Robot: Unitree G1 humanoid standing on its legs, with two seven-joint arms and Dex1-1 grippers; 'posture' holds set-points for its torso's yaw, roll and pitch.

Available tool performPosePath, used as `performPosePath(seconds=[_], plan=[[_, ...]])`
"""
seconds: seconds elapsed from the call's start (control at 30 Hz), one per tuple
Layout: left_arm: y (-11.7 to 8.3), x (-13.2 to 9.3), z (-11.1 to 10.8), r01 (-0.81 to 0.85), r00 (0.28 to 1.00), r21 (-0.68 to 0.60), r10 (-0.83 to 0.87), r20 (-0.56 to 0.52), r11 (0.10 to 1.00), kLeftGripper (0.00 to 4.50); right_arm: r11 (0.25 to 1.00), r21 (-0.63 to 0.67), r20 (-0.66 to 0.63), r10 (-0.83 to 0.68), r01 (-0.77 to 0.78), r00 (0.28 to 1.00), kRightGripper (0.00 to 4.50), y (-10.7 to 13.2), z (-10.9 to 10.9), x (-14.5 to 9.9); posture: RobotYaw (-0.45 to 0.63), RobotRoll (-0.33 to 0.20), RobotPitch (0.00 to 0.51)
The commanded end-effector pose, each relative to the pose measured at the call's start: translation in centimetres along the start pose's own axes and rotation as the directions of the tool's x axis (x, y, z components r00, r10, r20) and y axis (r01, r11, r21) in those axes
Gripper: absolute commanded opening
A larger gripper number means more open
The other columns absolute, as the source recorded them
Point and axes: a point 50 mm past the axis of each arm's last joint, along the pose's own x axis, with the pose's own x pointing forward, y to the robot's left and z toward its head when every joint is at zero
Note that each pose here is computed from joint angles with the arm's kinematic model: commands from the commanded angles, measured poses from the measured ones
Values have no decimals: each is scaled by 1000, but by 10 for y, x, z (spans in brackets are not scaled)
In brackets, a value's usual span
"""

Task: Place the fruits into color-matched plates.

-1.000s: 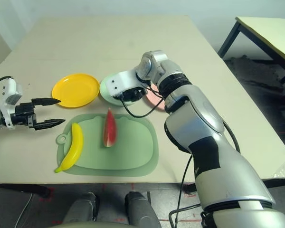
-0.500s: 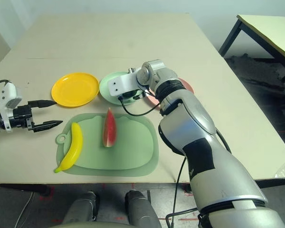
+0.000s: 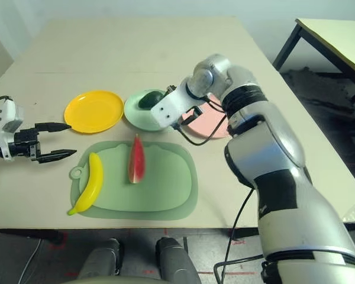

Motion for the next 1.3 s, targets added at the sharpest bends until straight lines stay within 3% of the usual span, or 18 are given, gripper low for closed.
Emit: performPosePath(seconds=[0.03,0.3,0.47,0.9,1.3], plan=[[-7,-3,-2,71,997,-17,-71,-5,997,4500,983,-182,56,16,-6,998,4479,-9,26,-8,-15,0,103],[-6,-6,-2,49,999,-3,-49,-14,999,4500,953,-298,130,-23,62,991,4479,-49,68,-10,6,0,107],[-7,-11,-2,36,999,-2,-36,-12,999,4500,942,-334,151,13,39,988,4479,-58,78,2,27,0,111],[-16,-13,-1,39,999,-5,-39,-13,999,4500,915,-390,84,149,-105,985,4479,-50,75,33,58,0,128],[-20,-12,-3,28,1000,-3,-28,-10,1000,4500,923,-347,105,215,-166,971,4479,-42,74,76,95,0,137]])
